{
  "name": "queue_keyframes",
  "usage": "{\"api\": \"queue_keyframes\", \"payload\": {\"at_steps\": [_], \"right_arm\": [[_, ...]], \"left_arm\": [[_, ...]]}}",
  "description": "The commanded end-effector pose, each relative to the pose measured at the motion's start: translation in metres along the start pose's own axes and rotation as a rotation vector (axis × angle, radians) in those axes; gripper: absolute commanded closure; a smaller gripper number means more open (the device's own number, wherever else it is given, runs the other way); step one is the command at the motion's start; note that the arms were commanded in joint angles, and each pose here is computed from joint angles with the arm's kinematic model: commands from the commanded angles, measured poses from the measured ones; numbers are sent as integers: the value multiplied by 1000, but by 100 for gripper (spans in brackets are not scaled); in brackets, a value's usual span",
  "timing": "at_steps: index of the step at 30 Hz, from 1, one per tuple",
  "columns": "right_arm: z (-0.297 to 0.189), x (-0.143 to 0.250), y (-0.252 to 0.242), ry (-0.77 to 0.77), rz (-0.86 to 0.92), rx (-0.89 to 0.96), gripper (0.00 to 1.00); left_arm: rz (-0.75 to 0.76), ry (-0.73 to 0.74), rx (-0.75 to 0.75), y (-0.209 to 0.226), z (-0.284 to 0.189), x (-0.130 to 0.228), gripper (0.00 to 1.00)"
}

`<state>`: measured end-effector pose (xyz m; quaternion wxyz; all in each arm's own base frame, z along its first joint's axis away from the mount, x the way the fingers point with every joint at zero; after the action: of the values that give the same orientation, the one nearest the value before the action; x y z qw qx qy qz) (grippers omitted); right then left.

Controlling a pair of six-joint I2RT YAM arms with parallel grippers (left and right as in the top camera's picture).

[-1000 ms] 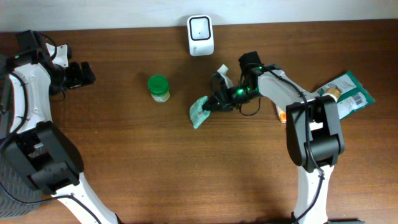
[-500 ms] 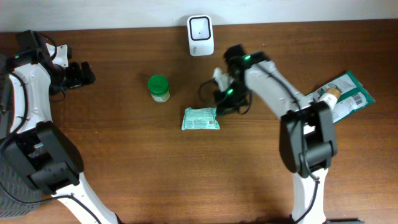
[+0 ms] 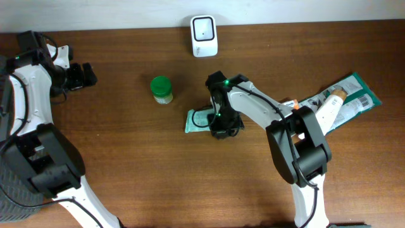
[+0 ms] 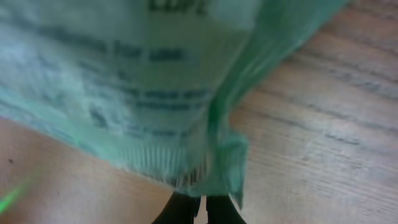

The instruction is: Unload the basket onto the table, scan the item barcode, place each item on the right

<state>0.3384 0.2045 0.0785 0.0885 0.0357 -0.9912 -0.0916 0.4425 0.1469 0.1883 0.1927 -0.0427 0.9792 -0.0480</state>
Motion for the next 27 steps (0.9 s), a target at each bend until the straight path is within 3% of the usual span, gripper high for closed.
{"api": "queue_keyframes", "payload": {"at_steps": [1,5,6,8,12,18,23,27], "right_arm": [[-13,-34,-10,-208,16,15,96],[-31,-77,2,-453,-86,-137,96],[-35,-80,10,-480,-176,-186,96],[-55,-83,16,-493,-187,-191,95],[-96,-68,48,-462,-267,-201,91],[-48,-30,116,-323,-401,-227,83],[-4,-30,111,-217,-361,-175,83],[-5,-26,83,-167,-298,-25,83]], "left_arm": [[-10,-4,-14,8,-1,0,1],[-10,-4,-14,8,-1,0,1],[-10,-4,-14,8,-1,0,1],[-10,-4,-14,8,-1,0,1],[-10,-4,-14,8,-1,0,1],[-10,-4,-14,8,-1,0,1],[-10,-4,-14,8,-1,0,1],[-10,-4,-14,8,-1,0,1]]}}
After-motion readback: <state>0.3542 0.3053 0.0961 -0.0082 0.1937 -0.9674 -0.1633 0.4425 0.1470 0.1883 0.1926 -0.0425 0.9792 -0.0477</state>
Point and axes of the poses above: each gripper's point midway between its finger pads, its own z axis out along the fingers, its own y axis along the line the jaws close on, x = y × z, the point moved 8 cm from there along -z, back along the fingers, and after that the axes turned 7 degrees about z, right-handed, at the moved point
